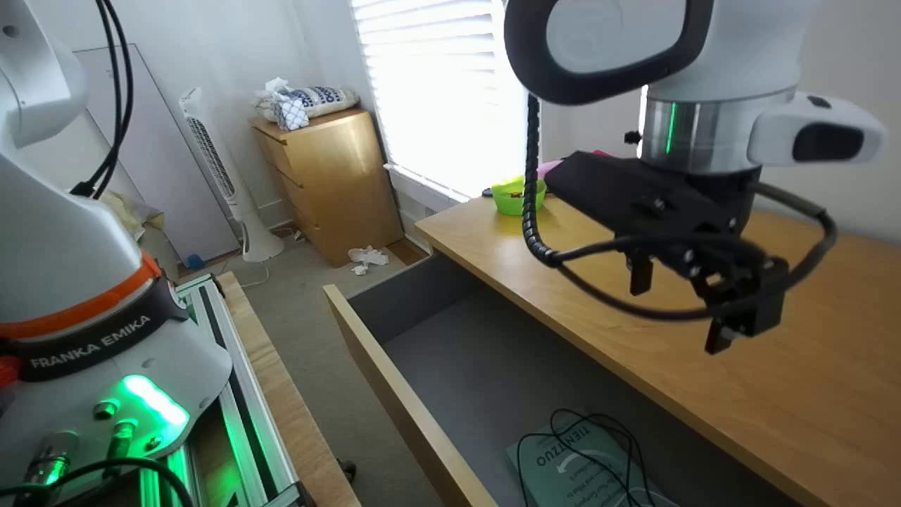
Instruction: Put the cable inside the drawer
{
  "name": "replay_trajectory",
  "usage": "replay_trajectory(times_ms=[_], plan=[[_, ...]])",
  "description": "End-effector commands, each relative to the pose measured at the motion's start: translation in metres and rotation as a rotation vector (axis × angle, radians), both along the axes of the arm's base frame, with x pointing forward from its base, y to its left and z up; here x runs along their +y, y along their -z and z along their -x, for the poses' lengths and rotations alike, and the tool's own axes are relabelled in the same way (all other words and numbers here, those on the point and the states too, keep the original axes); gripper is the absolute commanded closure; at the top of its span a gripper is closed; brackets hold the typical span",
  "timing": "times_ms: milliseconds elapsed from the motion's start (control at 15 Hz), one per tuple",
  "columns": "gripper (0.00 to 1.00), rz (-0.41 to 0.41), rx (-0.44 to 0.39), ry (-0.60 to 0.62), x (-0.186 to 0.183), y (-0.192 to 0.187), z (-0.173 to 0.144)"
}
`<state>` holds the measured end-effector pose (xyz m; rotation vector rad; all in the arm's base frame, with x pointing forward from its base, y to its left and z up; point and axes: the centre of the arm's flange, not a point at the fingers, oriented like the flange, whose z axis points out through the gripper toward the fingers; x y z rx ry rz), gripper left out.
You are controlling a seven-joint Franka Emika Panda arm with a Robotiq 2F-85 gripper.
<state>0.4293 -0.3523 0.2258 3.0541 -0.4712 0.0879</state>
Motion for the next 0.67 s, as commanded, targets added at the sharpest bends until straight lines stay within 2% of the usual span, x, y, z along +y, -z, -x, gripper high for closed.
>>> replay_trajectory(times_ms=[0, 200, 333, 400, 467, 600], plan=[[0.0, 0.065, 0.053, -0.142, 0.029, -0.051, -0.013], [0.0, 0.114, 0.076, -0.248, 0.045, -0.087, -0.025], [0.0, 0.137, 0.054, -0.34, 0.052, -0.106, -0.034], [0.0, 0.124, 0.015, -0.415, 0.053, -0.111, -0.041], [0.0, 0.134, 0.03, -0.32, 0.049, -0.098, -0.041], [0.0, 0.145, 0.012, -0.383, 0.056, -0.111, -0.046]])
